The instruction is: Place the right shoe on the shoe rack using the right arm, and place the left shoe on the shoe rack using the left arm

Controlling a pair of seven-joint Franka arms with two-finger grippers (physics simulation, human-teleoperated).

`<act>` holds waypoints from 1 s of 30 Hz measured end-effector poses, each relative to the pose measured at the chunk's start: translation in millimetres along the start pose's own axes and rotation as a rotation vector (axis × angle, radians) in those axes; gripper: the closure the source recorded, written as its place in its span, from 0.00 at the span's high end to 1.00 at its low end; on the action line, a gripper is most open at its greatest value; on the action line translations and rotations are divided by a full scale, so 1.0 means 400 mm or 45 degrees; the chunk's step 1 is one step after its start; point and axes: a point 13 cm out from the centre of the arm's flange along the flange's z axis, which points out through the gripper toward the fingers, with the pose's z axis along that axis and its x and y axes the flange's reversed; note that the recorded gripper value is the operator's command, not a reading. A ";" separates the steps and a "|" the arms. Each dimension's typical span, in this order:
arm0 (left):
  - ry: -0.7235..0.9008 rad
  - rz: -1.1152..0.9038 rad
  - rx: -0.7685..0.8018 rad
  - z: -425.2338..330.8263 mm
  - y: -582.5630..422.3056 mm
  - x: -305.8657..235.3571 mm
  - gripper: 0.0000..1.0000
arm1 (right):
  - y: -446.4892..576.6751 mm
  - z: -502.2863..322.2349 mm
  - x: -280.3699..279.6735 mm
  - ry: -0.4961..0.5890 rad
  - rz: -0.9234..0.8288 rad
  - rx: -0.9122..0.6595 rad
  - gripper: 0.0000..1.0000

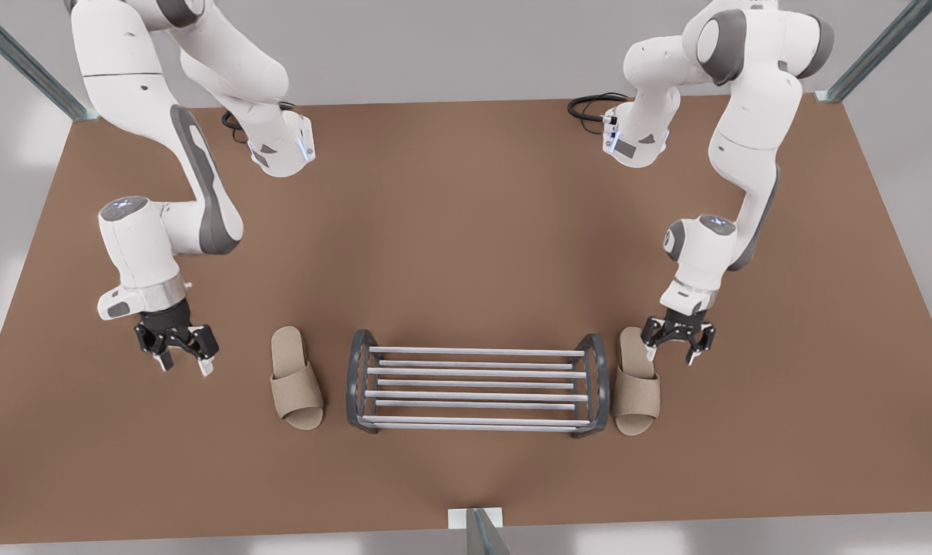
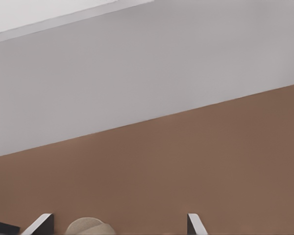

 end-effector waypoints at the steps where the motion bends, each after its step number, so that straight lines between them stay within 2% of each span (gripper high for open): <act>1: -0.002 -0.002 0.001 0.010 0.001 0.000 0.99 | 0.009 0.002 0.023 -0.004 -0.008 -0.009 1.00; 5: -0.015 -0.006 0.005 0.037 0.004 -0.011 0.99 | 0.086 0.013 0.106 0.000 -0.060 -0.067 1.00; 10: 0.045 0.012 -0.011 0.093 0.053 0.068 0.99 | 0.139 0.026 0.132 -0.013 -0.089 -0.112 1.00; 17: 0.047 0.039 0.006 0.134 0.041 0.075 0.99 | 0.194 0.055 0.203 0.028 -0.162 -0.160 1.00; 26: 0.037 0.043 0.016 0.184 0.035 0.069 0.99 | 0.135 0.173 0.310 0.090 -0.159 -0.189 1.00; 27: 0.039 0.043 0.017 0.186 0.034 0.071 0.91 | 0.128 0.183 0.318 0.089 -0.159 -0.192 1.00; 28: 0.039 0.042 0.017 0.187 0.035 0.072 0.75 | 0.124 0.193 0.328 0.086 -0.160 -0.197 1.00; 30: 0.039 0.041 0.017 0.188 0.035 0.072 0.67 | 0.119 0.206 0.338 0.077 -0.167 -0.204 1.00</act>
